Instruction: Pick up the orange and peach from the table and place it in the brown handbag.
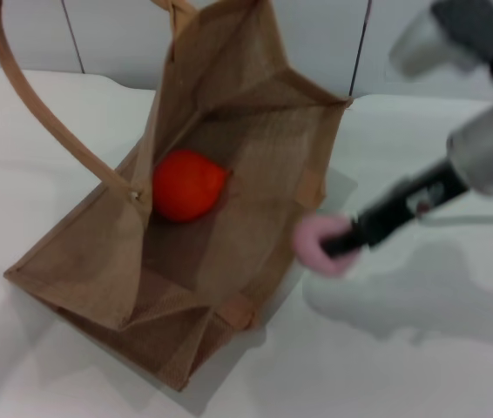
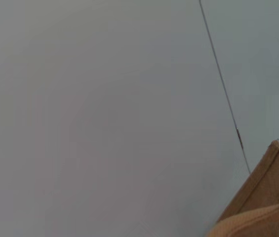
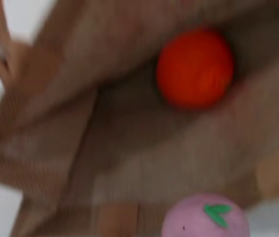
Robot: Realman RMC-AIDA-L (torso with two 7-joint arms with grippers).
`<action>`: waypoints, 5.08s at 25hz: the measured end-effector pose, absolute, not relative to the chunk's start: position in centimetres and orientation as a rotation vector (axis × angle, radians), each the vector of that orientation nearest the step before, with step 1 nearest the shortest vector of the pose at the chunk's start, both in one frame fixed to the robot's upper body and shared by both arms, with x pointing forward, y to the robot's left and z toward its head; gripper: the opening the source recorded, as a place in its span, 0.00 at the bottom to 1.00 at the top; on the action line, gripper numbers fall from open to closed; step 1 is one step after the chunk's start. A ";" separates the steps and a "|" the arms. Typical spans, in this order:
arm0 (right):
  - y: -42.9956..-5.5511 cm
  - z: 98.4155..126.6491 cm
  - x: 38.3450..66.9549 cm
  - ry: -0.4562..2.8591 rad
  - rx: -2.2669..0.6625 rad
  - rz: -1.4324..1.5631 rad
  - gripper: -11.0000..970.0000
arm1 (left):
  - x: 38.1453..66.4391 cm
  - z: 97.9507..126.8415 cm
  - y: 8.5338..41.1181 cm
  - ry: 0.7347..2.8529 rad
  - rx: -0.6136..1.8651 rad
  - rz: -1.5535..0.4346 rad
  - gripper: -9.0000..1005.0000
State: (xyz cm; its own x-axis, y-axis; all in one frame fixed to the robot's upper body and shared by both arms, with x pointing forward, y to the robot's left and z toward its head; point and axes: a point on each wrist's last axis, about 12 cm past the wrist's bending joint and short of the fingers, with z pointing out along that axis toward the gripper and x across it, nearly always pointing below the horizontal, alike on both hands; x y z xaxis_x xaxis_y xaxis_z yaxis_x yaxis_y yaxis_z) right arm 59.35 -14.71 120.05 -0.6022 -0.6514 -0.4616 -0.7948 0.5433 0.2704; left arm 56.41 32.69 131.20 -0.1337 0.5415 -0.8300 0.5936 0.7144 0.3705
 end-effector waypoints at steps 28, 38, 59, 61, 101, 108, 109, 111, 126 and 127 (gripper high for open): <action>-11.4 118.8 64.8 2.193 -1.088 0.660 0.38 | 56.1 133.5 26.3 1.653 1.048 -0.134 0.21; -10.1 118.4 64.7 2.142 -1.105 0.789 0.41 | 55.4 134.2 26.3 1.622 1.039 -0.123 0.22; -10.3 117.6 64.7 2.164 -1.111 0.792 0.61 | 55.3 134.6 26.2 1.607 1.031 -0.119 0.22; -10.4 117.5 64.7 2.166 -1.104 0.795 0.69 | 55.4 134.5 26.4 1.613 1.021 -0.119 0.22; -26.6 120.3 65.5 2.229 -0.642 0.581 0.76 | 57.8 130.0 31.7 1.608 0.688 -0.482 0.35; -26.6 120.3 65.6 2.226 -0.637 0.578 0.76 | 57.6 129.5 32.1 1.570 0.692 -0.578 0.69; -26.6 120.3 65.6 2.225 -0.637 0.579 0.76 | 57.5 129.5 32.2 1.561 0.693 -0.586 0.72; -26.6 120.4 65.6 2.223 -0.637 0.580 0.76 | 57.5 129.6 32.3 1.551 0.695 -0.589 0.78; -23.9 119.2 65.4 2.006 -0.734 0.441 0.76 | 58.0 122.9 35.6 1.442 0.534 -0.466 0.87; -23.7 119.1 65.4 1.969 -0.734 0.414 0.76 | 58.1 122.2 35.7 1.435 0.525 -0.467 0.87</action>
State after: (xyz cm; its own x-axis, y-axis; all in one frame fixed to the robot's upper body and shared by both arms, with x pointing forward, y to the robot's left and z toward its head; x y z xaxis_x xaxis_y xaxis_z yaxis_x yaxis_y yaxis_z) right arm 65.44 -23.67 119.10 -0.3598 -0.3226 -0.8755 -0.6476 0.7618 -0.0145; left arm 58.08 35.67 122.21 0.0836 0.0108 -0.9964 0.5954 0.8013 0.0586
